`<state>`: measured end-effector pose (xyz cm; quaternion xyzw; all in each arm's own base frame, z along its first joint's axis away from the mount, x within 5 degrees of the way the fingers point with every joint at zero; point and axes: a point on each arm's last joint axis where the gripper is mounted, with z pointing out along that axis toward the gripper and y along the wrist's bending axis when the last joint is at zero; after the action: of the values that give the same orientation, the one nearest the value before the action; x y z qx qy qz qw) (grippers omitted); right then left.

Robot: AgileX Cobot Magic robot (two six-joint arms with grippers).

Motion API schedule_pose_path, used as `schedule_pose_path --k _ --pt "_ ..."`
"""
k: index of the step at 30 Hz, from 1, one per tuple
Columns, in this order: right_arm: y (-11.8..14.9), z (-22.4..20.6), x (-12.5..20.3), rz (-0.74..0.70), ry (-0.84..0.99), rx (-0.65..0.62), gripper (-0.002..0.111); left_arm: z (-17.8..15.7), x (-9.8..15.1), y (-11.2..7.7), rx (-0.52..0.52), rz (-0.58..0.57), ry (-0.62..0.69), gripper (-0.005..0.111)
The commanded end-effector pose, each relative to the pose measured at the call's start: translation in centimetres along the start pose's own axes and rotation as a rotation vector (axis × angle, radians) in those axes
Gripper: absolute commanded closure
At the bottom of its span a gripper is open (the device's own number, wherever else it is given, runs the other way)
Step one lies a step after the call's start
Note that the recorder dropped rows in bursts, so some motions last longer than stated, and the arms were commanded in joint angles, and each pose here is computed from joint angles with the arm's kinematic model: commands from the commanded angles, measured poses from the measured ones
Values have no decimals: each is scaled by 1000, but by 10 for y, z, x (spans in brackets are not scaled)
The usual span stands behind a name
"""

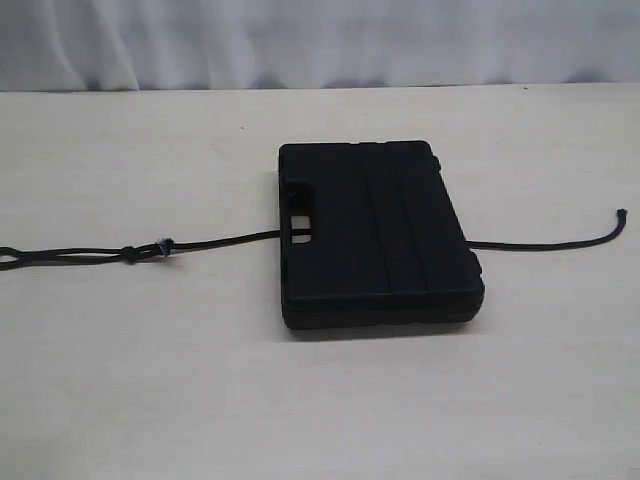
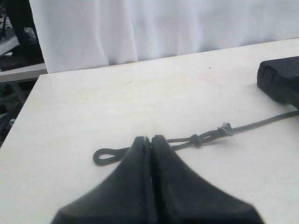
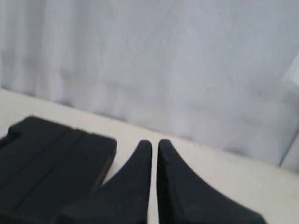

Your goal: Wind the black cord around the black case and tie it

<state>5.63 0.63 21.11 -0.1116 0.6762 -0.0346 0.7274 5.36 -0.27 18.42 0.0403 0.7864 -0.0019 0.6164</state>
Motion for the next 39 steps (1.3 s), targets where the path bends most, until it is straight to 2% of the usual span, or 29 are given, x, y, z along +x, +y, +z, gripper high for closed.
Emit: schedule_pose_path --k 1,3,5,7,9,12,14,17,19,21,24,27,28,30,31,32,33,34,36,39 --pt "1 -6 -31 28 -355 -11 104 0 0 0 8 0 -8 107" --pt "0 -15 -50 126 -580 -40 104 0 0 0 8 0 -8 107" --pt "-1 -26 -63 291 -770 -107 104 0 0 0 8 0 -8 107" --pt "-2 -32 -69 405 -854 -157 104 0 0 0 8 0 -8 107" --pt "-6 -34 -84 486 -840 -189 104 0 0 0 8 0 -8 107" --pt "-12 -33 -112 442 -633 -148 104 0 0 0 8 0 -8 107" --pt "-20 -38 -135 410 -543 -97 99 0 0 0 8 0 -8 107" --pt "-35 -38 -166 406 -463 0 82 0 0 0 8 0 -8 107" --pt "-46 -33 -182 355 -400 85 67 0 0 0 8 0 -8 107" --pt "-54 -23 -195 262 -312 162 57 0 0 0 8 0 -8 107" --pt "-66 -1 -203 225 -50 252 56 0 0 0 8 0 -8 107" --pt "-71 30 -205 276 253 282 56 0 0 0 8 0 -8 107" --pt "-70 43 -207 286 329 268 56 0 0 0 8 0 -8 107" --pt "-58 80 -223 297 439 90 56 0 0 0 8 0 -8 107" --pt "-41 99 -235 281 463 -136 58 0 0 0 8 0 -8 107" --pt "-32 106 -242 302 455 -246 60 0 0 0 8 0 -8 107" --pt "-19 120 -249 332 475 -408 65 0 0 0 8 0 -8 107" --pt "-15 128 -251 330 499 -464 67 0 0 0 8 0 -8 107" --pt "-16 155 -246 273 620 -475 68 0 0 0 8 0 -8 107" --pt "-4 199 -230 110 663 -374 68 0 0 0 8 0 -8 107"
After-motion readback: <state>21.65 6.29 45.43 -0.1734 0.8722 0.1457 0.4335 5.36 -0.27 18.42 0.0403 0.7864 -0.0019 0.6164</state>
